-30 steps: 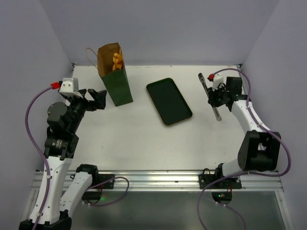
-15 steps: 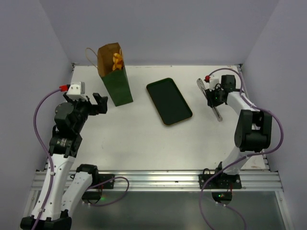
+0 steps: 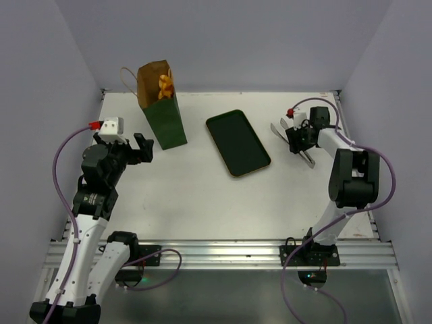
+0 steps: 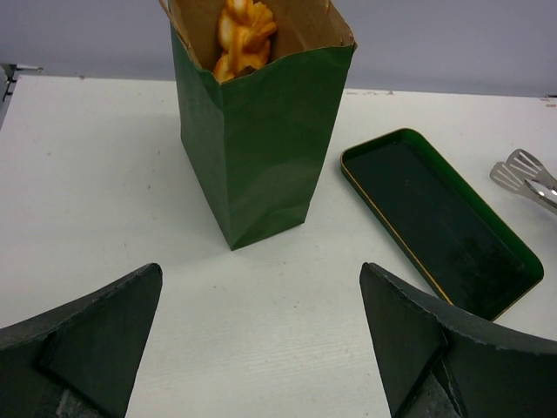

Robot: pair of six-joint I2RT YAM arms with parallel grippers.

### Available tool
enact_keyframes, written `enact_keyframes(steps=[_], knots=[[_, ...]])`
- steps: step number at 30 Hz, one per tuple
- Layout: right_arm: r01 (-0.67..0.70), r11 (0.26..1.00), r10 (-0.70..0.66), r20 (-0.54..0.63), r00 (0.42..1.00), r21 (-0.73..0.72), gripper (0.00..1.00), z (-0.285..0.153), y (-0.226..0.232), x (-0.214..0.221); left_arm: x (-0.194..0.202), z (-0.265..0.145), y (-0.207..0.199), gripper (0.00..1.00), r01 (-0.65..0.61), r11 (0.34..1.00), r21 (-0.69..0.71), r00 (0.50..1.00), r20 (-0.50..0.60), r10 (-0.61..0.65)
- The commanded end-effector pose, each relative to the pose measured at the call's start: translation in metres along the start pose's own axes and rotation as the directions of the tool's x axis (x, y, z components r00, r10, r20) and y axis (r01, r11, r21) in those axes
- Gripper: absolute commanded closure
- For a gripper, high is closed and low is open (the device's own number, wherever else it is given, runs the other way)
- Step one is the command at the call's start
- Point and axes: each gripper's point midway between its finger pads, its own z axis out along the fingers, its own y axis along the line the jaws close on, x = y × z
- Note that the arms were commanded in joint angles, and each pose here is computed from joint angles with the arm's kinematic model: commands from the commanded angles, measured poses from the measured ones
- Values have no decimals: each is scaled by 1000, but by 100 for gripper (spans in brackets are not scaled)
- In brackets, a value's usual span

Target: Take the fake bread out of the paper bag

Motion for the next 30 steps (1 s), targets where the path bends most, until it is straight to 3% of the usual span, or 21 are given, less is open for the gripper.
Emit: enact_keyframes(steps=[1,10,16,17,22,30], knots=[[5,999,-10,149,989,37,50,-33,-14,-40,-18,0,-4,0,-33,999,14,998,61,32],[-32,999,39,274,961,-30,50,-80,-1,-62,-44,17,16,0,15,992,-128,999,42,-10],[-46,987,95,330,939,-154,53,-105,28,-71,-94,41,14,0,83,984,-159,995,70,-73],[-51,984,106,334,937,-168,53,-107,32,-72,-116,40,12,0,94,982,-163,991,105,-77],[-43,966,140,377,915,-254,53,-120,52,-78,-118,84,46,4,185,961,-204,982,9,-187],[-17,948,153,410,899,-317,54,-135,67,-84,-90,151,60,17,273,949,-161,940,-165,-298]])
